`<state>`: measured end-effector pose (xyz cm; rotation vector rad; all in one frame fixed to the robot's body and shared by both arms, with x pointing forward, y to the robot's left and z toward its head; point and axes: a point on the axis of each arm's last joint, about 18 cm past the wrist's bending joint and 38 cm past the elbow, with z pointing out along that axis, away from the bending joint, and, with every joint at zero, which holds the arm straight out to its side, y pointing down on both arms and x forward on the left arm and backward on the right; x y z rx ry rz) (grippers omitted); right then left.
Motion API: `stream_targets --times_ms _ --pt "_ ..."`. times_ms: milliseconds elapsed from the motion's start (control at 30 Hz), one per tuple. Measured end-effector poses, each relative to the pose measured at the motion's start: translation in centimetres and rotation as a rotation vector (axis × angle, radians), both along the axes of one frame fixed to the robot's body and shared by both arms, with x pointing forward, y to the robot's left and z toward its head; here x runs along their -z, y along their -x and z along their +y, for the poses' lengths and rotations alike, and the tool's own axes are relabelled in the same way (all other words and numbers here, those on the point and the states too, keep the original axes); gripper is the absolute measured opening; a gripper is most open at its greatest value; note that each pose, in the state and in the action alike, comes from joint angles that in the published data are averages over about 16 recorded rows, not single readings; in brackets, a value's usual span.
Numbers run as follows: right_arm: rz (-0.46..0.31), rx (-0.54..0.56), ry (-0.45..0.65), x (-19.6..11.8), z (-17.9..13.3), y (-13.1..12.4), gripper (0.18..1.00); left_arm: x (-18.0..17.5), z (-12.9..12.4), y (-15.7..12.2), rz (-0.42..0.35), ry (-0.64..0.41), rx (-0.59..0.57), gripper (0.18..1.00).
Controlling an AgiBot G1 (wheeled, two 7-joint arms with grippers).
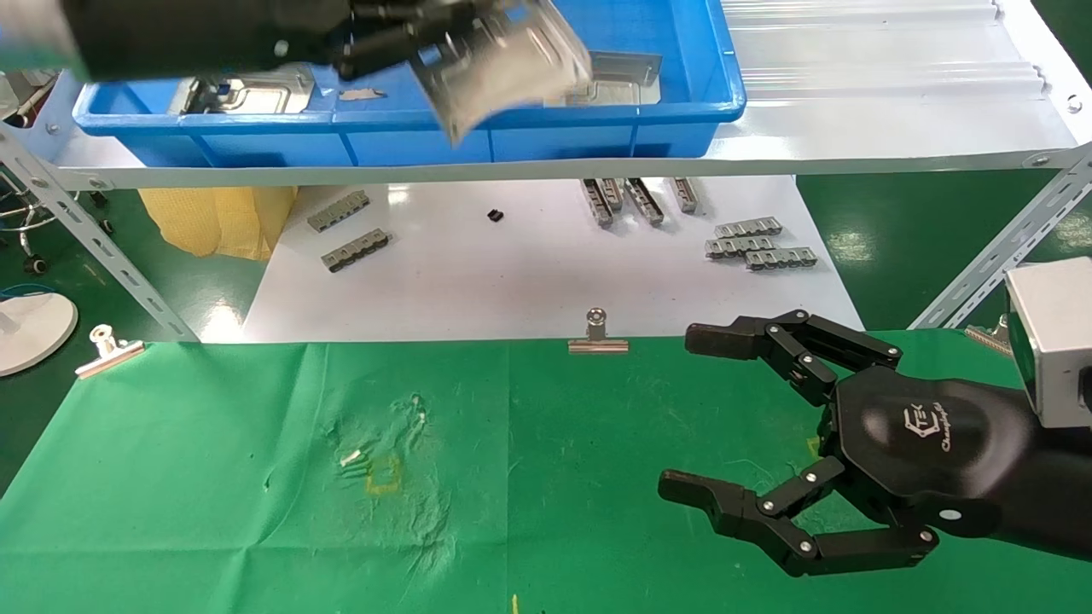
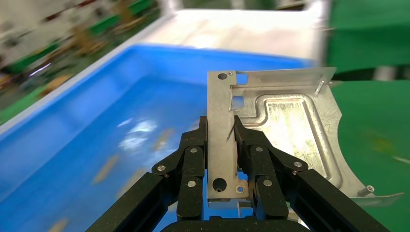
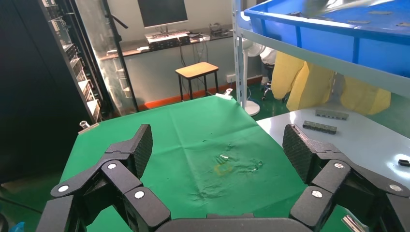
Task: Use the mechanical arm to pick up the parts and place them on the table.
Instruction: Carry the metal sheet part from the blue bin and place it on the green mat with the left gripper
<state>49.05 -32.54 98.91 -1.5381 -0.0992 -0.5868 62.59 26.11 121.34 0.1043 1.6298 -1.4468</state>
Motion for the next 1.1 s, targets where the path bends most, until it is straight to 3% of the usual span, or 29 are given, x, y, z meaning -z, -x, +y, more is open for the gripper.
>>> stream_targets --times_ms 233,500,767,1100 --pt "0.000 0.000 0.000 0.0 0.0 0.0 1.000 2.1 1.8 2.7 -0.073 -0.125 0.093 0.278" --pt "0.000 0.000 0.000 0.0 0.0 0.0 1.000 6.6 5.1 4.2 -0.116 -0.281 0.093 0.278" --pt "0.000 0.000 0.000 0.0 0.0 0.0 1.000 14.8 6.9 3.4 -0.010 -0.448 0.073 0.278" --pt "0.000 0.000 0.000 0.0 0.0 0.0 1.000 22.5 7.5 -1.4 0.115 -0.578 -0.020 0.278"
